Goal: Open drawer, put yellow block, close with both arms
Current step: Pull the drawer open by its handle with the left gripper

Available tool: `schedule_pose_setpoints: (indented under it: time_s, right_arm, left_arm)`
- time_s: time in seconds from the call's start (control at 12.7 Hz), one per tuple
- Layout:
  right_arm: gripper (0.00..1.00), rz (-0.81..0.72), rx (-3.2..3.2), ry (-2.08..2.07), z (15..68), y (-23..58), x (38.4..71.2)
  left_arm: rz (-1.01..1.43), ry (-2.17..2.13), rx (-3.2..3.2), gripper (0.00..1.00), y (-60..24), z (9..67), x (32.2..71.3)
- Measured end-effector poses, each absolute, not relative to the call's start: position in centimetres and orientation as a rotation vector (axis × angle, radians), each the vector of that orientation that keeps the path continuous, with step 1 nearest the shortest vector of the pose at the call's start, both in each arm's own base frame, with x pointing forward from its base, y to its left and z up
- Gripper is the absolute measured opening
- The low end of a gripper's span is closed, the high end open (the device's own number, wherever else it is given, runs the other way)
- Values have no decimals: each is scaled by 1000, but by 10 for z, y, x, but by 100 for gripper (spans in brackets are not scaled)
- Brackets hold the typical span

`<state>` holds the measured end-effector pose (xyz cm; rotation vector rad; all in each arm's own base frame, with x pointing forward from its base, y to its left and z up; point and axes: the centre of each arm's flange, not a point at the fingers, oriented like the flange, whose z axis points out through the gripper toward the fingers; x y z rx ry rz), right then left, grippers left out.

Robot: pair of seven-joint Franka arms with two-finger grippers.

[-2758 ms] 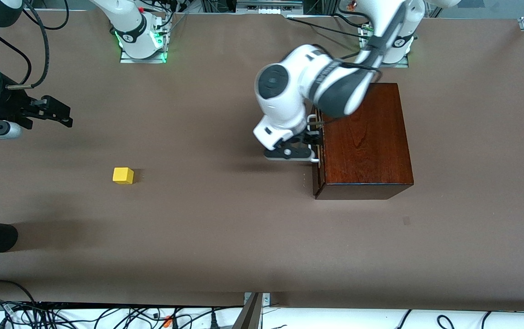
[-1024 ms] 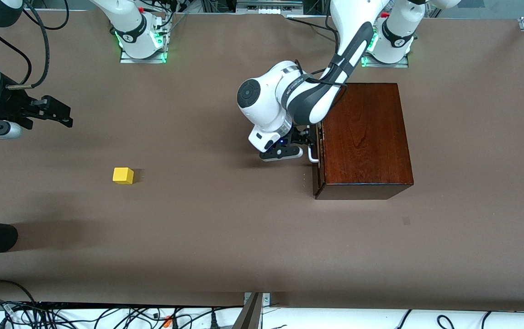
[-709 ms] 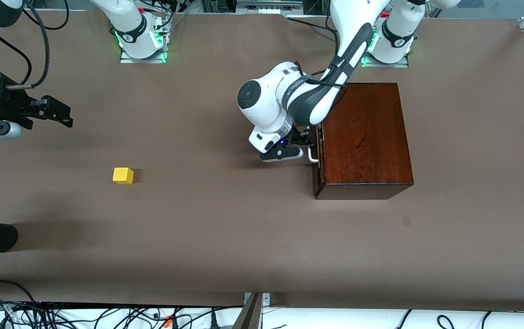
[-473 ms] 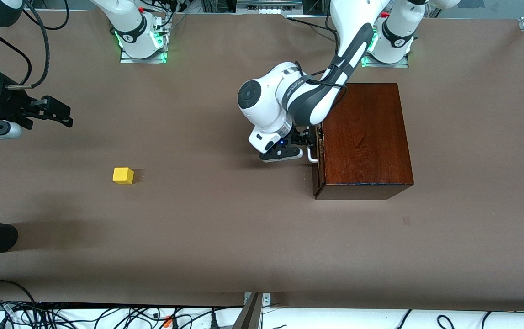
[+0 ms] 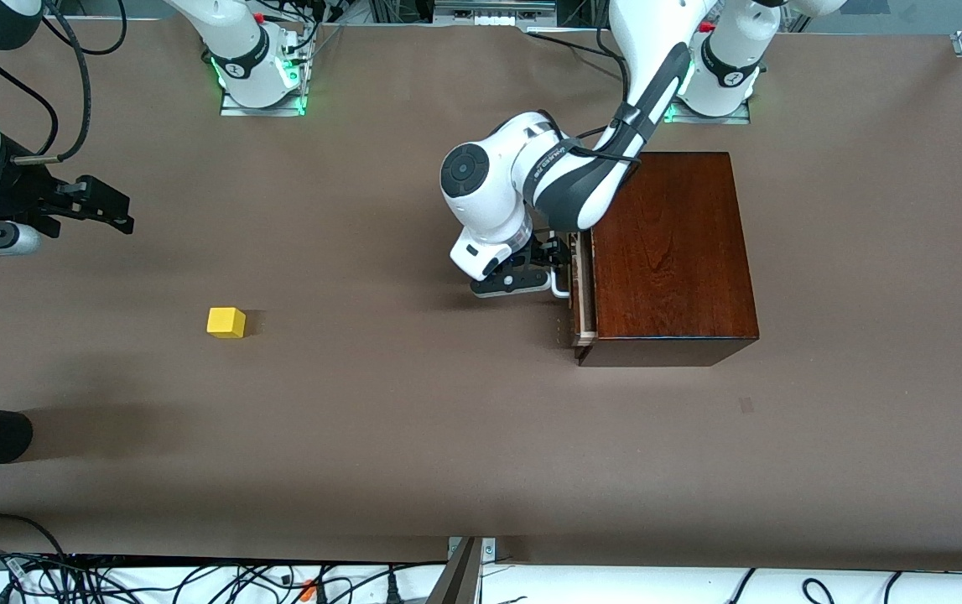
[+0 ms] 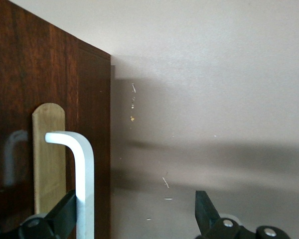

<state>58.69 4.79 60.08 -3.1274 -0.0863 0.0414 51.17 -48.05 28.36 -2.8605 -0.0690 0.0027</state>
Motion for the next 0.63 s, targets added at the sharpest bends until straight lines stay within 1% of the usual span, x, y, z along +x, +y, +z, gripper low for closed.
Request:
schedule_pose_setpoints:
  time_s: [0.63]
  right_arm:
    - [100,9,-3127,-85,603,48,589]
  left_arm:
    - [-2,-67,-2922,100,-489,286,510]
